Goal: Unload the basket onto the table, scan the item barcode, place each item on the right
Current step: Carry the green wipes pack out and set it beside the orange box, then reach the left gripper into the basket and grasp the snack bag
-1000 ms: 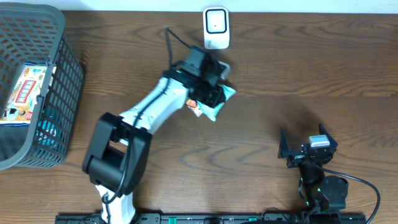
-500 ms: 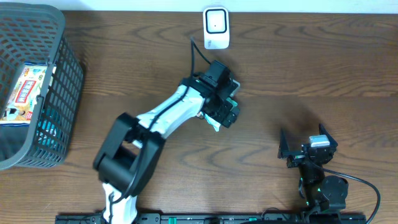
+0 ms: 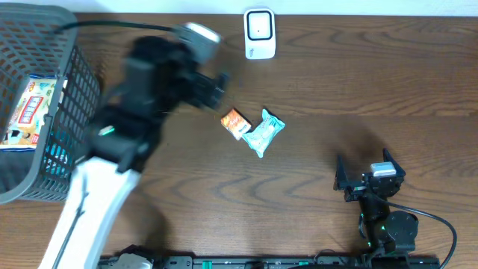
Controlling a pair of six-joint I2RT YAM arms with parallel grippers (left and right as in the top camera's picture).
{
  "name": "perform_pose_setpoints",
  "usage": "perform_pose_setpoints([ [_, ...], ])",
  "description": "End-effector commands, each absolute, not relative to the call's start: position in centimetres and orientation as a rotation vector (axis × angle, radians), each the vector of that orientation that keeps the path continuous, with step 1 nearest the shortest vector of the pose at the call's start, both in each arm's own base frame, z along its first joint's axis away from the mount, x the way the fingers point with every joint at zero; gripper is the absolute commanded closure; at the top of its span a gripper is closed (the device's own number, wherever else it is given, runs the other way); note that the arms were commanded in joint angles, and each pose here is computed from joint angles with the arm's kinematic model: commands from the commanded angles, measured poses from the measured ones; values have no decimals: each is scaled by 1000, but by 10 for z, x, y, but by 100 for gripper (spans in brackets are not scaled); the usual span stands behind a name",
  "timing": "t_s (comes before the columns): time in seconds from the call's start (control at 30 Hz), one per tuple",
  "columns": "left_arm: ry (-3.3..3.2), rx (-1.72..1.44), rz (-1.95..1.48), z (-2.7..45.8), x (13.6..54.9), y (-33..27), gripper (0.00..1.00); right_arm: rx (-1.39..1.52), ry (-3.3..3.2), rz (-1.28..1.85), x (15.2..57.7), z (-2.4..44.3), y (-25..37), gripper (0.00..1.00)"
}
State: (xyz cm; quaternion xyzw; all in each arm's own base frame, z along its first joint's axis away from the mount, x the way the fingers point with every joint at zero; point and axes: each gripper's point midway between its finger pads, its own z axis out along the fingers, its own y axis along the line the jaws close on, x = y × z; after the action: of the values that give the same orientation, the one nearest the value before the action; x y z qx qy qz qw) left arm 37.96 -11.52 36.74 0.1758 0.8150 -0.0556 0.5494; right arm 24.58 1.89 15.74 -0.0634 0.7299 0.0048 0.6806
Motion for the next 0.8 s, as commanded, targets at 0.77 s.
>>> perform_pose_setpoints([
  [0.77,2308,-871,465,212,334,285,2,-134,1640,21,246,157,19,1],
])
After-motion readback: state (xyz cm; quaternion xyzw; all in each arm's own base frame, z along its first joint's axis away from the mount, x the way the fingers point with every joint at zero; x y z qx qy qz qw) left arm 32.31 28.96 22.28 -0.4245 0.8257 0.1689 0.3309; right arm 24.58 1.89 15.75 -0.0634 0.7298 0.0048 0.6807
